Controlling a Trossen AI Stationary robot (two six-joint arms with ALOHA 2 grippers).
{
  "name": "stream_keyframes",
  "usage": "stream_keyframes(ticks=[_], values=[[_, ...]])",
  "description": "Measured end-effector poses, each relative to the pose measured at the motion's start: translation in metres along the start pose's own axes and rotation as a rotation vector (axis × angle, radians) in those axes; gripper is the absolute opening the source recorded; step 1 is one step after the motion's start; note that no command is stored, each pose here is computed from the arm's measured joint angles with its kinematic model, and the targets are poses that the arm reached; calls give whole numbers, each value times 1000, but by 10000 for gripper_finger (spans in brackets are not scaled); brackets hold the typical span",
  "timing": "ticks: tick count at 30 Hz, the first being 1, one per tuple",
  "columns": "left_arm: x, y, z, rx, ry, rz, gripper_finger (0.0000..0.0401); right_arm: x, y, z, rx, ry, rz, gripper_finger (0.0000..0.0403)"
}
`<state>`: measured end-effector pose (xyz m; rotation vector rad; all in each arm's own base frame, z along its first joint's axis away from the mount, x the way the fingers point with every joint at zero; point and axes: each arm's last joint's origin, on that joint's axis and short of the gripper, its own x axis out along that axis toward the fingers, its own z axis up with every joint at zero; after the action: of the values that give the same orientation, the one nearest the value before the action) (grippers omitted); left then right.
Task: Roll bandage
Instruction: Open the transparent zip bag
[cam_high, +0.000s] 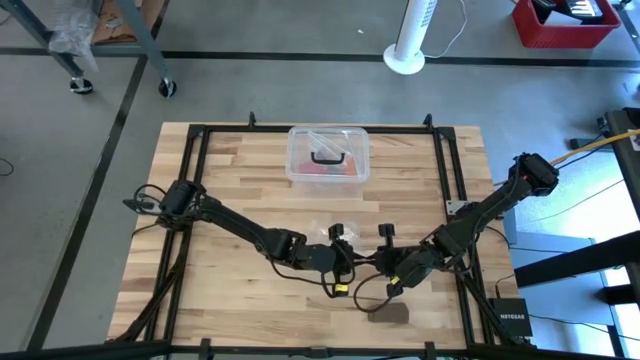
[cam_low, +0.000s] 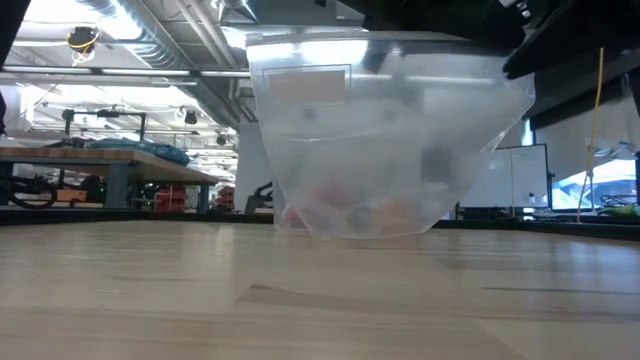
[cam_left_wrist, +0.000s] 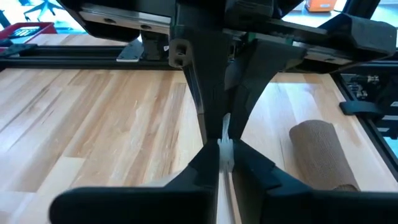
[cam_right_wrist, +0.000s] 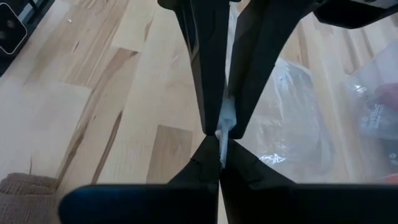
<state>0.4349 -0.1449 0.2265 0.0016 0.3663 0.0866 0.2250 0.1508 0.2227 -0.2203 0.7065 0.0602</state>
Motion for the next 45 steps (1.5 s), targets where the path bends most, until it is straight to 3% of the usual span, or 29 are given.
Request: stream_keyframes(ticks=[24,39,45], values=[[-15,-24,-23,45,181,10,19,0,1,-1,-9,11,12,3],[-38,-29,-60,32,529,102,23,0,0,-2,-11,17,15,3],[-44,-29,-68,42,608,124,35,0,0,-2,-11,17,15,3]])
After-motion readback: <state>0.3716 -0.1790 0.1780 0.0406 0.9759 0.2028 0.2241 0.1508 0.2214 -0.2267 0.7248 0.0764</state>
